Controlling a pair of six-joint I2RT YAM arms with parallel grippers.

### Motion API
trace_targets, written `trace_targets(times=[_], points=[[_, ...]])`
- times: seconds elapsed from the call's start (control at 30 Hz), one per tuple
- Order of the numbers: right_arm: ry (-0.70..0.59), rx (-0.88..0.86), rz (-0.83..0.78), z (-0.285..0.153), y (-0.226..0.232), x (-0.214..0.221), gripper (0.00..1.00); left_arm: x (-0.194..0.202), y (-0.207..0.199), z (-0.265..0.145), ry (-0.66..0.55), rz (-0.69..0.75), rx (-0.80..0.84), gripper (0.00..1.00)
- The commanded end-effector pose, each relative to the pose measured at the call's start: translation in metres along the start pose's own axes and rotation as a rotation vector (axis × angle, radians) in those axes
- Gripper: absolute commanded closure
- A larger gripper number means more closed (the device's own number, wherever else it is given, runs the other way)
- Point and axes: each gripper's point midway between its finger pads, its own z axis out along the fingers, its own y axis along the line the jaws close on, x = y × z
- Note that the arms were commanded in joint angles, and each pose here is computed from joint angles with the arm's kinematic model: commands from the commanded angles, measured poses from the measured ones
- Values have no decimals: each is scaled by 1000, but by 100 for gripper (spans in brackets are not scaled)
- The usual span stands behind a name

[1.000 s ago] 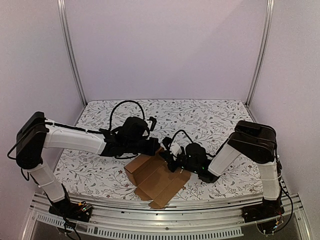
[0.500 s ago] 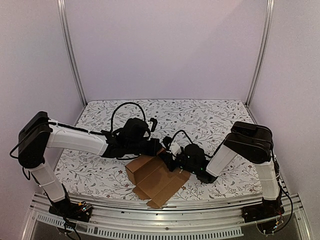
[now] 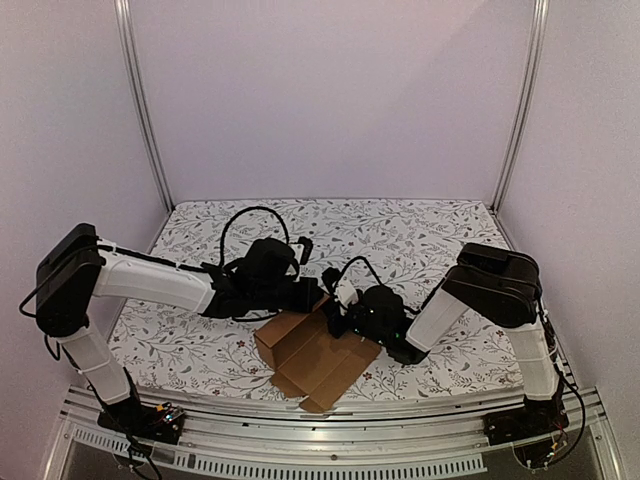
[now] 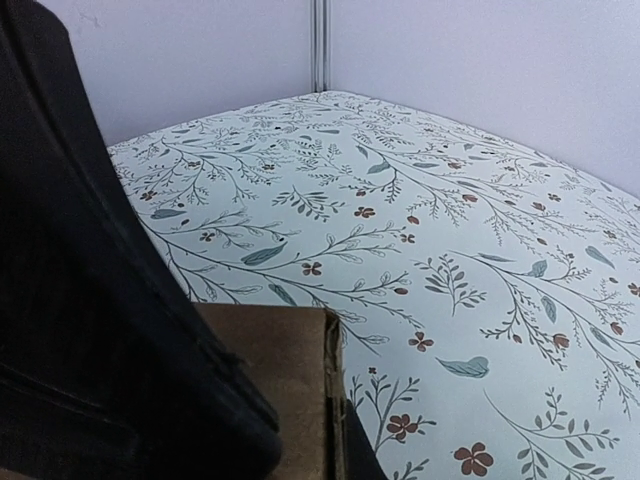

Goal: Fold the paper box

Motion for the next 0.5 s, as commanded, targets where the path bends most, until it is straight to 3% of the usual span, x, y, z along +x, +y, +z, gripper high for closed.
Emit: trace_targets(times=[0.0, 0.27, 0.47], points=[[8, 32, -17, 1, -4, 8, 100, 15, 15, -5, 47, -13, -38, 100], [19, 25, -40, 0, 3, 9, 99, 7, 21, -19, 26, -6, -81, 100], [22, 26, -34, -3, 4, 8, 75, -4, 25, -35, -8, -1, -113, 100]])
